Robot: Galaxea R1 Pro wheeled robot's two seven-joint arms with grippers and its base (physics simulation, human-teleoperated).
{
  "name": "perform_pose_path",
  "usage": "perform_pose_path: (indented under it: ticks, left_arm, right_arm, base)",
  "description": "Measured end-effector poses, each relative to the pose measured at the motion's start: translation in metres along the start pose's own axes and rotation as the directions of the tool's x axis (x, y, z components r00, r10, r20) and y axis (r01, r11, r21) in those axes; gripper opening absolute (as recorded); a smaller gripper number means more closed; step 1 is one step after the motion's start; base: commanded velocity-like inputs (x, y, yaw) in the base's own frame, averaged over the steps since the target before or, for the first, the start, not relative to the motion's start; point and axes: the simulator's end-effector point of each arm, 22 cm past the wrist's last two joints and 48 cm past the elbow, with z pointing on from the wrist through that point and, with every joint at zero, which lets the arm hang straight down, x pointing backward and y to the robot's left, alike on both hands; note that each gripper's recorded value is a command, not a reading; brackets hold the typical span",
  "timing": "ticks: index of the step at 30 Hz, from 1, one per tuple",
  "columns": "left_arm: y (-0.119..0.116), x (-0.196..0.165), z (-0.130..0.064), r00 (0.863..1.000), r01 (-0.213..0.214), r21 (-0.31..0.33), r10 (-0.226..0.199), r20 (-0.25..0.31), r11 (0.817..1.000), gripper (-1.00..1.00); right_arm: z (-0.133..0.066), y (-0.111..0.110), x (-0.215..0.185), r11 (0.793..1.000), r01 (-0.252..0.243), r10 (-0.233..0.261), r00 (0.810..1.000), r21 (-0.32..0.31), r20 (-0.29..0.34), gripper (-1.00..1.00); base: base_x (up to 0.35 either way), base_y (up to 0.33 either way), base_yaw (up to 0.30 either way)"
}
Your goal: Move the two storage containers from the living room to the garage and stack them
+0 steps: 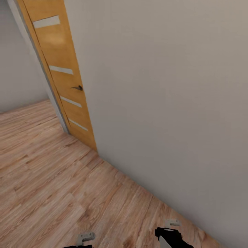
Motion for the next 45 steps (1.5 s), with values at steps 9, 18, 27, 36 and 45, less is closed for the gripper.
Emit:
perform_pose_path:
  ticks: [9, 18, 27, 36, 45]
  left_arm:
    - [0.0001, 0.0, 0.0, 1.0, 0.0, 0.0, 0.0, 0.0, 1.0, 1.0]
    - [-0.0001, 0.0, 0.0001, 1.0, 0.0, 0.0, 0.0, 0.0, 1.0, 1.0]
    - [-0.0001, -0.0001, 0.0003, 1.0, 0.0, 0.0, 0.0, 0.0, 1.0, 1.0]
    - [0.0, -0.0001, 0.0003, 1.0, 0.0, 0.0, 0.0, -0.001, 1.0, 1.0]
    - [0.0, -0.0001, 0.0002, 1.0, 0.0, 0.0, 0.0, 0.0, 1.0, 1.0]
  right_arm:
    - [0.0, 0.0, -0.0001, 1.0, 0.0, 0.0, 1.0, 0.0, 0.0, 1.0]
    - [0.0001, -0.0001, 0.0, 1.0, 0.0, 0.0, 1.0, 0.0, 0.0, 1.0]
    - [0.0003, 0.0, 0.0, 1.0, 0.0, 0.0, 1.0, 0.0, -0.001, 1.0]
    - [0.0003, 0.0, 0.0, 1.0, 0.0, 0.0, 1.0, 0.0, -0.001, 1.0]
    - [0.0003, 0.0, -0.0001, 1.0, 0.0, 0.0, 1.0, 0.0, 0.0, 1.0]
  base:
    - [0.259, 0.01, 0.248]
    - [0.211, 0.0, 0.248]
    - [0.045, 0.0, 0.248]
    - [0.001, 0.0, 0.248]
    - [0.015, 0.0, 0.248]
